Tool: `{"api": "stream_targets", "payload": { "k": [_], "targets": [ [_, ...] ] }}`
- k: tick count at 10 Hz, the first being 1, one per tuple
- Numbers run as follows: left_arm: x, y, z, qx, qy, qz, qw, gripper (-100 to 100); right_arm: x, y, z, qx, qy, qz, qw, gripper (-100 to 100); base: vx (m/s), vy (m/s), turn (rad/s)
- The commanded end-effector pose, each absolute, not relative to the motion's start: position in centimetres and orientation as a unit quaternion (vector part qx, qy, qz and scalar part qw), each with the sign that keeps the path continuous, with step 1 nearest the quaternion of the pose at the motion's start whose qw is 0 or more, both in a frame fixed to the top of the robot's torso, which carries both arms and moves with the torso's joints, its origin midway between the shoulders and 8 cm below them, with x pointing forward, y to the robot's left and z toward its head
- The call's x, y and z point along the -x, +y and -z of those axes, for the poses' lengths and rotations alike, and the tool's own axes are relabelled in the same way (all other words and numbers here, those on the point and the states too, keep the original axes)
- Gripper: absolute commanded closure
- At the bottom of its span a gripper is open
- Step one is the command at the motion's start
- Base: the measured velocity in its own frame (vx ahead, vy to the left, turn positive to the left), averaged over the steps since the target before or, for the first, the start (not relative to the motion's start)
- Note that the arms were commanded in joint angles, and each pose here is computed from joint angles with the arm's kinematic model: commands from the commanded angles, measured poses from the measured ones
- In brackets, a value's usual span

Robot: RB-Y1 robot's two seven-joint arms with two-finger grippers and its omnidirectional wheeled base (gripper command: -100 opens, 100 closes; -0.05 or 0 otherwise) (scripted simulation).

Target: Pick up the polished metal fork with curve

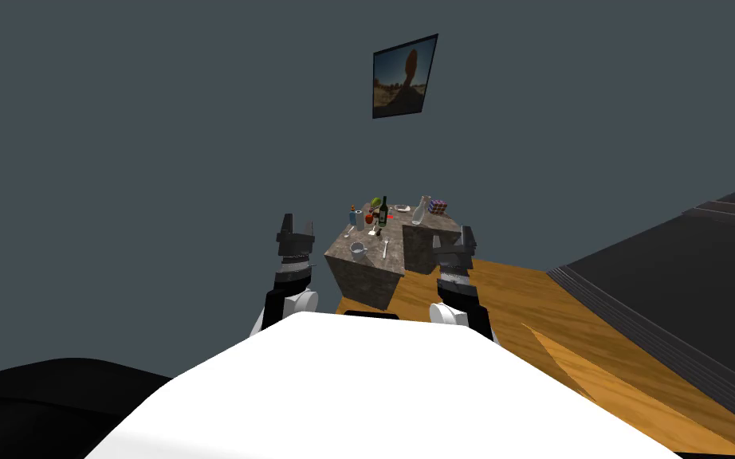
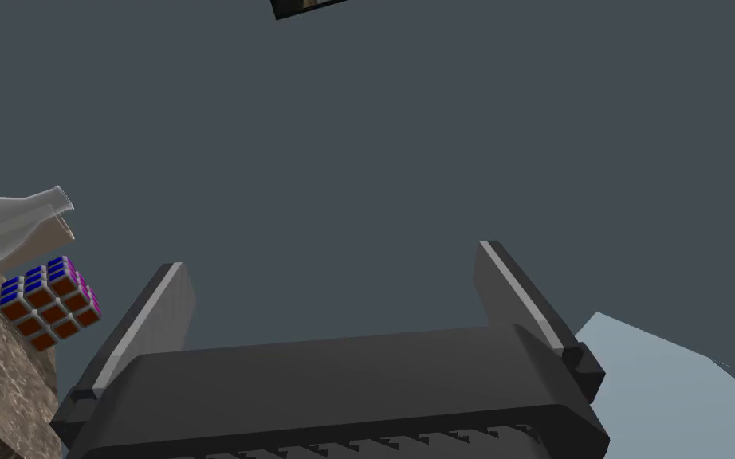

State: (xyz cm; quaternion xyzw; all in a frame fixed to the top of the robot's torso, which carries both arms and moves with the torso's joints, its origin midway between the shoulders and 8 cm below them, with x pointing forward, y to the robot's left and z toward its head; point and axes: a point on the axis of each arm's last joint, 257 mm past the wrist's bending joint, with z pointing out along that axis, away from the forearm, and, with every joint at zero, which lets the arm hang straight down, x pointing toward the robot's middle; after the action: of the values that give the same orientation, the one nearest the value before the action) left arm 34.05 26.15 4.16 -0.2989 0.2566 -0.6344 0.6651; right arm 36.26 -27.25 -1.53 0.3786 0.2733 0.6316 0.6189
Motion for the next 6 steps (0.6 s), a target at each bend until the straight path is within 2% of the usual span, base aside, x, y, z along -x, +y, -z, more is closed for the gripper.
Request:
{"api": "stream_targets", "payload": {
  "k": [1, 6],
  "targets": [
    [-34.1, 26.2, -4.2, 0.299, 0.257, 0.634, 0.665, 0, -36.7, -27.0, 1.9, -0.373, 0.289, -0.629, 0.617, -100, -0.004, -0.003, 0.034],
    [-34.1, 26.2, -4.2, 0.299, 0.257, 0.634, 0.665, 0, -40.1, -27.0, 4.6, -0.365, 0.365, -0.606, 0.605, -100, -0.015, -0.020, 0.083]
  ]
}}
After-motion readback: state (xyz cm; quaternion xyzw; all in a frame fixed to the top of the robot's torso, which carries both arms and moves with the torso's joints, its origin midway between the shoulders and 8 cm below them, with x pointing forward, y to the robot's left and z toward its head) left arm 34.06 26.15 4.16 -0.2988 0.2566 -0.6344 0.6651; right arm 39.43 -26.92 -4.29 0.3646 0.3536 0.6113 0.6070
